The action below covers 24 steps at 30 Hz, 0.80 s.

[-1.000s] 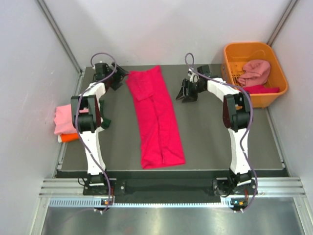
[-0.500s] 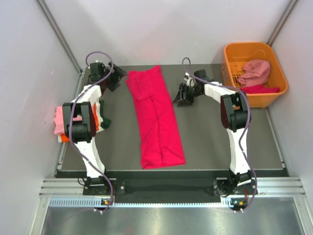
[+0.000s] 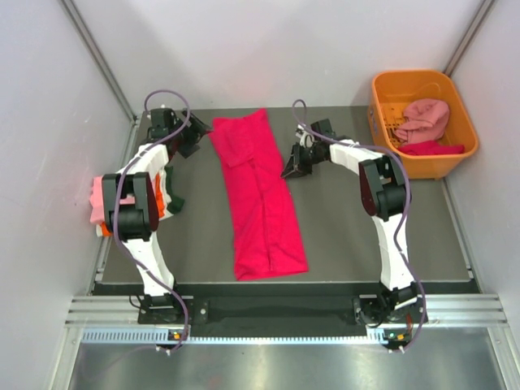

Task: Fold and stack the t-shirts
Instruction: Fold the tshirt

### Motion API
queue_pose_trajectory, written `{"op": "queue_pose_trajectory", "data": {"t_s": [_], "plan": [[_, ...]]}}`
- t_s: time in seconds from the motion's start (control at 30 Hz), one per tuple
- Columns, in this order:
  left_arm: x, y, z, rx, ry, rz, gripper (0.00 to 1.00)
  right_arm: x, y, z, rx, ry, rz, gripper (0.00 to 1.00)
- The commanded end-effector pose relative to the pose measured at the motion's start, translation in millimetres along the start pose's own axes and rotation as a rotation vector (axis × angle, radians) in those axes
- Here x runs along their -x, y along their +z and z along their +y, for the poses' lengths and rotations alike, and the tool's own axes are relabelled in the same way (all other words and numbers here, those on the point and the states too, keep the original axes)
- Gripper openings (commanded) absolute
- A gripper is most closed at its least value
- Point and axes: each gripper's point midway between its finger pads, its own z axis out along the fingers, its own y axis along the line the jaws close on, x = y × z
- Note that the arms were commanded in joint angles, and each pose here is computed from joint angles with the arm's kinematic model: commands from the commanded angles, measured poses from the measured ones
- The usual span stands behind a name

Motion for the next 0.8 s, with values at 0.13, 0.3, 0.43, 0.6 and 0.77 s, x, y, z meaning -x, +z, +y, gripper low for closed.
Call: {"op": "queue_pose_trajectory", "data": {"t_s": [0.13,0.3,0.43,0.6,0.77], "plan": [[-8,10,-3,0.007,0.072,0.010,0.90,21,-6,-9,0.002,0.006,-0.080,0.00],[-38,53,19,0.062,0.083,0.105,0.85,17,-13,-20,0.001,0.032,-0.092,0.00],[-44,80,22,0.089,0.090,0.127,0.74,13,-15,-25,0.001,0.036,-0.089,0.00],[-54,104,36,0.143,0.094,0.134,0.63,11,-19,-29,0.002,0.036,-0.095,0.00],[-66,124,31,0.116,0.093,0.163,0.54,12,-31,-34,-0.012,0.039,-0.123,0.00]]}}
